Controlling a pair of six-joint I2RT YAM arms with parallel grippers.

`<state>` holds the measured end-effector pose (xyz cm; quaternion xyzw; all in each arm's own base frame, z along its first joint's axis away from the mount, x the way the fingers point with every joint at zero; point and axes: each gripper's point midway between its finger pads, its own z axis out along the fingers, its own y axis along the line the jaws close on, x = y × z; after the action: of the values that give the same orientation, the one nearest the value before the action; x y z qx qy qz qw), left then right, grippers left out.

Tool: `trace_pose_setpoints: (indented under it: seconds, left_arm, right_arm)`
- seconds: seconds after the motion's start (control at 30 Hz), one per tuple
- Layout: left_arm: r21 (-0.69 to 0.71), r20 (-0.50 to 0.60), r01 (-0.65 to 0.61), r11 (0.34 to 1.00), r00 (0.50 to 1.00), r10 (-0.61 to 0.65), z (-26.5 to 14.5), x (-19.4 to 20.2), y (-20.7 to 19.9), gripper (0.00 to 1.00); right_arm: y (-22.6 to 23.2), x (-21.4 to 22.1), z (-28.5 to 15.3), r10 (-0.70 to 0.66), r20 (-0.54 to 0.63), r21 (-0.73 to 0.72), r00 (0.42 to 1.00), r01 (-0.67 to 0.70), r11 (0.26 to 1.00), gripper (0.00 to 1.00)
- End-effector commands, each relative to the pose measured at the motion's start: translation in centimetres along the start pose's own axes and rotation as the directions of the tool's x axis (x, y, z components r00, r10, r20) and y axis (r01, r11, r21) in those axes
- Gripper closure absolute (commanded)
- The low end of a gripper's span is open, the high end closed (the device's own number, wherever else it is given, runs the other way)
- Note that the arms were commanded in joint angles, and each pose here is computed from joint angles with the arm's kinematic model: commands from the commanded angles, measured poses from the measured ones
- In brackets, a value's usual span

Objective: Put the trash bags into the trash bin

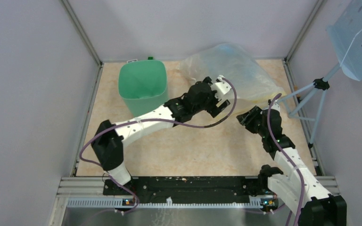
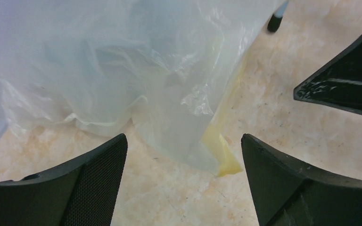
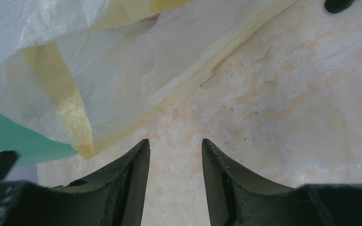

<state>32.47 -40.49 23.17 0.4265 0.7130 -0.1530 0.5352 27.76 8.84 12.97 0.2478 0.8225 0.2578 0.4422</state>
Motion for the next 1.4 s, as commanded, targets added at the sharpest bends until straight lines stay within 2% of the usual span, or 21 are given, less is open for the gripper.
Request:
trace_pose_setpoints:
  seconds: [0.0,0.07,0.13,0.3,0.33,0.37,0.53,0.7,0.87,1.03,1.13,1.23,1.37]
  left_arm:
    - [-0.049,0.081,-0.007,0.999,0.997,0.011,2.4,-2.6,0.8,0.07]
    - [-0.058,0.069,0.0,0.998,0.998,0.004,3.6,-2.4,0.8,0.13]
    - [-0.067,0.062,0.001,0.998,0.998,0.004,4.8,-2.1,0.7,0.26]
    - [-0.105,0.06,0.046,0.993,0.997,-0.04,5.7,-2.5,1.2,0.87]
    - [-0.126,0.06,0.06,0.99,0.997,-0.053,5.5,-2.6,1.6,0.96]
    - [-0.139,0.057,0.072,0.988,0.996,-0.065,5.4,-2.7,1.8,1.0]
    - [-0.159,0.044,0.154,0.975,0.988,-0.149,4.6,-2.8,2.2,1.0]
    - [-0.106,0.03,0.267,0.958,0.964,-0.265,4.8,-3.2,1.9,1.0]
    - [-0.119,0.009,0.266,0.957,0.964,-0.266,4.6,-2.5,2.4,1.0]
    - [-0.119,-0.002,0.252,0.96,0.967,-0.254,3.5,-1.8,2.7,1.0]
    - [-0.143,-0.019,0.236,0.961,0.97,-0.242,3.0,-1.3,3.3,1.0]
    - [-0.141,-0.033,0.233,0.962,0.97,-0.239,2.5,-1.0,3.5,1.0]
    - [-0.141,-0.024,0.236,0.962,0.97,-0.241,2.1,-1.2,3.7,1.0]
  right_arm:
    - [1.0,-0.2,0.0,0.05,0.044,-0.095,0.998,-0.046,0.994,0.56]
    - [1.2,-0.2,0.3,0.076,0.064,-0.129,0.995,-0.067,0.989,0.56]
    - [1.2,-0.1,0.6,0.101,0.08,-0.156,0.992,-0.087,0.984,0.57]
    - [1.5,-0.2,1.6,0.159,0.103,-0.211,0.982,-0.135,0.968,0.62]
    - [1.7,-0.3,1.8,0.172,0.105,-0.227,0.98,-0.144,0.963,0.63]
    - [2.0,-0.3,2.0,0.189,0.106,-0.244,0.976,-0.159,0.957,0.64]
    - [3.2,-0.6,3.4,0.377,0.071,-0.317,0.924,-0.337,0.886,0.73]
    - [5.4,0.0,5.0,0.517,-0.01,-0.35,0.856,-0.487,0.8,0.83]
    - [6.8,-0.8,6.3,0.626,-0.055,-0.403,0.778,-0.591,0.698,0.98]
    - [8.6,-2.4,8.7,0.654,-0.069,-0.454,0.753,-0.608,0.652,1.0]
    - [9.3,-4.0,10.3,0.663,-0.06,-0.459,0.746,-0.611,0.645,0.97]
    - [9.1,-4.3,12.6,0.659,-0.037,-0.391,0.752,-0.617,0.682,0.92]
    - [7.6,-5.8,15.0,0.675,0.053,-0.321,0.736,-0.628,0.709,0.59]
